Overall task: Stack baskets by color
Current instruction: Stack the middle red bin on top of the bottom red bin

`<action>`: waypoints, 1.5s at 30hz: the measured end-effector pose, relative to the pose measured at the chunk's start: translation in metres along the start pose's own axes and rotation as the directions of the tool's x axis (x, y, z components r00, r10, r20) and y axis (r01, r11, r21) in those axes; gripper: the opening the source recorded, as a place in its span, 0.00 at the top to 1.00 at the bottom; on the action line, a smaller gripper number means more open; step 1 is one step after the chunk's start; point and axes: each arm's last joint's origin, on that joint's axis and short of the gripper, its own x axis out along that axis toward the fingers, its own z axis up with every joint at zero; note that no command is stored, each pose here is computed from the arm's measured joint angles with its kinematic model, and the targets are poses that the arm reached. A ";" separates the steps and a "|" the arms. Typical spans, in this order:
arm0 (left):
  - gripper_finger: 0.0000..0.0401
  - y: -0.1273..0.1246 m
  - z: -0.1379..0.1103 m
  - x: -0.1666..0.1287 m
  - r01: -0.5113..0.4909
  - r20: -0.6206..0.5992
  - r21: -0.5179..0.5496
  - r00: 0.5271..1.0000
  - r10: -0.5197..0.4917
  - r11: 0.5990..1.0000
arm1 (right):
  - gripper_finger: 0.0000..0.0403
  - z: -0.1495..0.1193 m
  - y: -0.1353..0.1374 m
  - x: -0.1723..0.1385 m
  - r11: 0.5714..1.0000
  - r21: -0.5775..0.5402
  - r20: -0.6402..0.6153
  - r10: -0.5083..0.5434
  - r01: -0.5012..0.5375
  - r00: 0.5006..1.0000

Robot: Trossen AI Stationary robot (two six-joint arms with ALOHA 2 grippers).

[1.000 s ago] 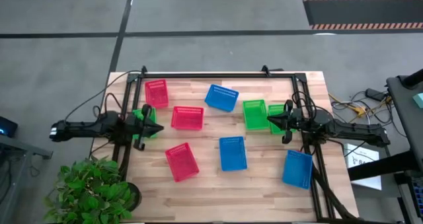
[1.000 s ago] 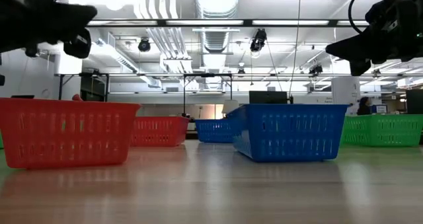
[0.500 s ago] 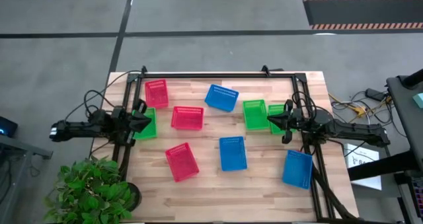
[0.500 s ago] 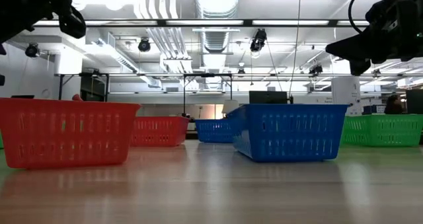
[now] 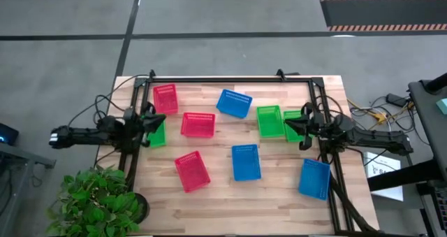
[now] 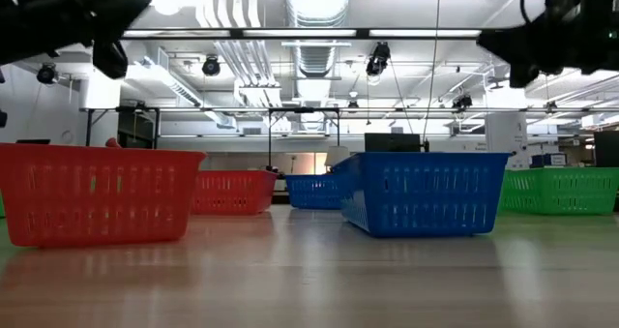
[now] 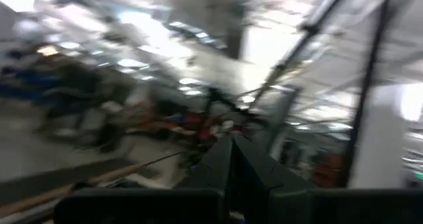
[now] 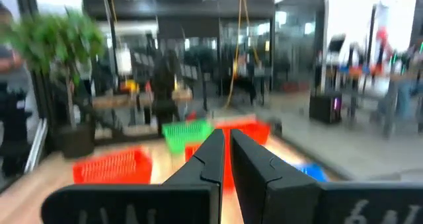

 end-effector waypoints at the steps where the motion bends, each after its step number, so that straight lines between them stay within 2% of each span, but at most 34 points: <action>1: 1.00 0.001 -0.001 0.001 -0.037 -0.009 0.003 0.999 0.037 0.999 | 0.96 0.003 0.000 0.001 1.000 -0.019 0.032 0.000 0.000 0.999; 4: 1.00 0.002 -0.007 0.007 -0.098 -0.067 0.024 0.993 0.100 0.995 | 0.96 0.009 0.000 0.004 0.997 -0.074 0.088 0.000 0.006 0.996; 12: 1.00 -0.006 -0.005 0.038 -0.137 -0.189 0.049 0.971 0.144 0.989 | 0.96 0.018 0.001 0.012 0.980 -0.196 0.193 -0.001 0.039 0.981; 18: 1.00 -0.011 -0.014 0.069 -0.161 -0.297 0.098 0.937 0.183 0.982 | 0.96 0.030 0.001 0.021 0.970 -0.238 0.176 -0.001 0.043 0.984; 23: 1.00 -0.015 -0.026 0.097 -0.174 -0.407 0.153 0.886 0.223 0.973 | 0.96 0.036 0.002 0.030 0.965 -0.262 0.095 -0.001 0.026 0.995; 26: 1.00 -0.015 -0.040 0.107 -0.160 -0.529 0.192 0.814 0.239 0.968 | 0.96 0.038 0.002 0.034 0.964 -0.265 0.034 -0.001 0.010 0.999; 29: 1.00 -0.019 -0.047 0.121 -0.109 -0.619 0.183 0.759 0.201 0.977 | 0.96 0.039 0.002 0.035 0.964 -0.264 -0.010 -0.001 -0.002 1.000; 32: 1.00 -0.022 -0.056 0.129 -0.049 -0.737 0.153 0.660 0.147 0.987 | 0.96 0.041 0.002 0.036 0.964 -0.265 -0.034 -0.001 -0.008 0.999; 35: 1.00 -0.027 -0.060 0.139 -0.031 -0.819 0.080 0.568 0.084 0.996 | 0.96 0.041 0.002 0.036 0.964 -0.266 -0.057 -0.001 -0.014 0.998; 36: 1.00 -0.028 -0.059 0.142 -0.039 -0.840 0.056 0.538 0.068 0.998 | 0.96 0.040 0.002 0.036 0.964 -0.266 -0.062 -0.002 -0.015 0.998; 39: 1.00 -0.031 -0.060 0.146 -0.122 -0.910 0.032 0.408 0.080 0.992 | 0.96 0.040 0.002 0.036 0.964 -0.266 -0.065 -0.002 -0.016 0.998; 43: 1.00 -0.035 -0.054 0.150 -0.247 -0.964 0.074 0.231 0.133 0.966 | 0.96 0.037 0.002 0.036 0.963 -0.267 -0.084 -0.002 -0.021 0.996; 45: 1.00 -0.040 -0.050 0.150 -0.270 -0.979 0.103 0.143 0.146 0.957 | 0.96 0.037 0.002 0.036 0.963 -0.267 -0.087 -0.002 -0.022 0.996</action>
